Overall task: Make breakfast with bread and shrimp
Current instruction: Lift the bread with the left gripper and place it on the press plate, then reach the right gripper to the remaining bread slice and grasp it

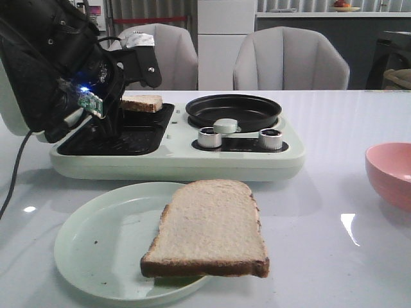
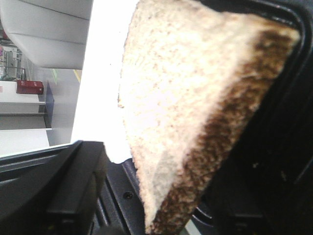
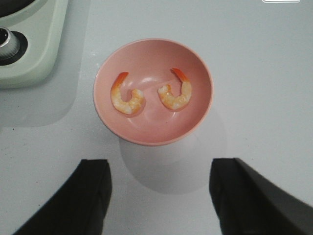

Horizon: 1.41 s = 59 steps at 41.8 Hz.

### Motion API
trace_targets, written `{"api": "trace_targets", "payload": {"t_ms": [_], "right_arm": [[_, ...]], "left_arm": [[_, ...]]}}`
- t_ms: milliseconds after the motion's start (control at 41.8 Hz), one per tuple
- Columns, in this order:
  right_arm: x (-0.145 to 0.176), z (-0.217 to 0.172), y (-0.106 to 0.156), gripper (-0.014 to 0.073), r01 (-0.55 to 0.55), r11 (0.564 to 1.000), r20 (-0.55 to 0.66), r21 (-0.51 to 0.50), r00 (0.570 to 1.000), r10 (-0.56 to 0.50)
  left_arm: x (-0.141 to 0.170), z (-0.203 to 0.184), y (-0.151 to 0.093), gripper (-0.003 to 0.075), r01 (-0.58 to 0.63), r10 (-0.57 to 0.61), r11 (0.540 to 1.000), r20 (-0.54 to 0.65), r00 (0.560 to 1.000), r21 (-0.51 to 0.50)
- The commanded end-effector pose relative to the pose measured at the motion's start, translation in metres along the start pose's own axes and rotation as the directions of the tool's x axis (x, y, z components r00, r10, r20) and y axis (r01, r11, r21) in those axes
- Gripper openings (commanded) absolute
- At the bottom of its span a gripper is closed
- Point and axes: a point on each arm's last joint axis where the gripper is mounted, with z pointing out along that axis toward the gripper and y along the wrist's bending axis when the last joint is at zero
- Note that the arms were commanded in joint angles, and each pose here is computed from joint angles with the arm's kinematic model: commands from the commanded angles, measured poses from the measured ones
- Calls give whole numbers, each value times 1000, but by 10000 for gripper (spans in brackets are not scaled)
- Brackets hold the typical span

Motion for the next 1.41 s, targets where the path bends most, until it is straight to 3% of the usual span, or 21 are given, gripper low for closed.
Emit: {"api": "trace_targets", "payload": {"t_ms": [0, 239, 383, 622, 765, 861, 1028, 1243, 1387], "right_arm": [[-16, -6, 0, 539, -7, 1000, 101, -3, 995, 7], [-16, -6, 0, 539, -7, 1000, 101, -3, 995, 7], [-16, -6, 0, 539, -7, 1000, 101, -3, 995, 7], [-16, -6, 0, 539, -7, 1000, 101, -3, 995, 7], [-16, -6, 0, 539, -7, 1000, 101, -3, 995, 7], [-16, -6, 0, 539, -7, 1000, 101, -3, 995, 7], [-16, -6, 0, 539, -7, 1000, 101, -3, 995, 7], [-16, -6, 0, 539, -7, 1000, 101, -3, 995, 7], [-16, -6, 0, 539, -7, 1000, 101, -3, 995, 7]], "left_arm": [[-7, -15, 31, 531, 10, -7, 996, 31, 999, -90], [-13, -28, 34, 531, 17, -12, 995, 53, 999, -95], [-13, -49, 38, 531, 117, -113, 991, 56, 992, -62], [-17, -104, 44, 531, 231, -230, 967, 22, 973, -105], [-22, -143, 36, 531, 431, -432, 902, -126, 893, -41], [-27, -174, 27, 530, 450, -425, 890, -225, 877, 75], [-20, -224, 25, 530, 552, -460, 815, -384, 800, 174], [-4, -283, 42, 530, 644, -573, 670, -295, 765, 369], [21, -319, 48, 530, 657, -647, 607, -201, 735, 447]]}}
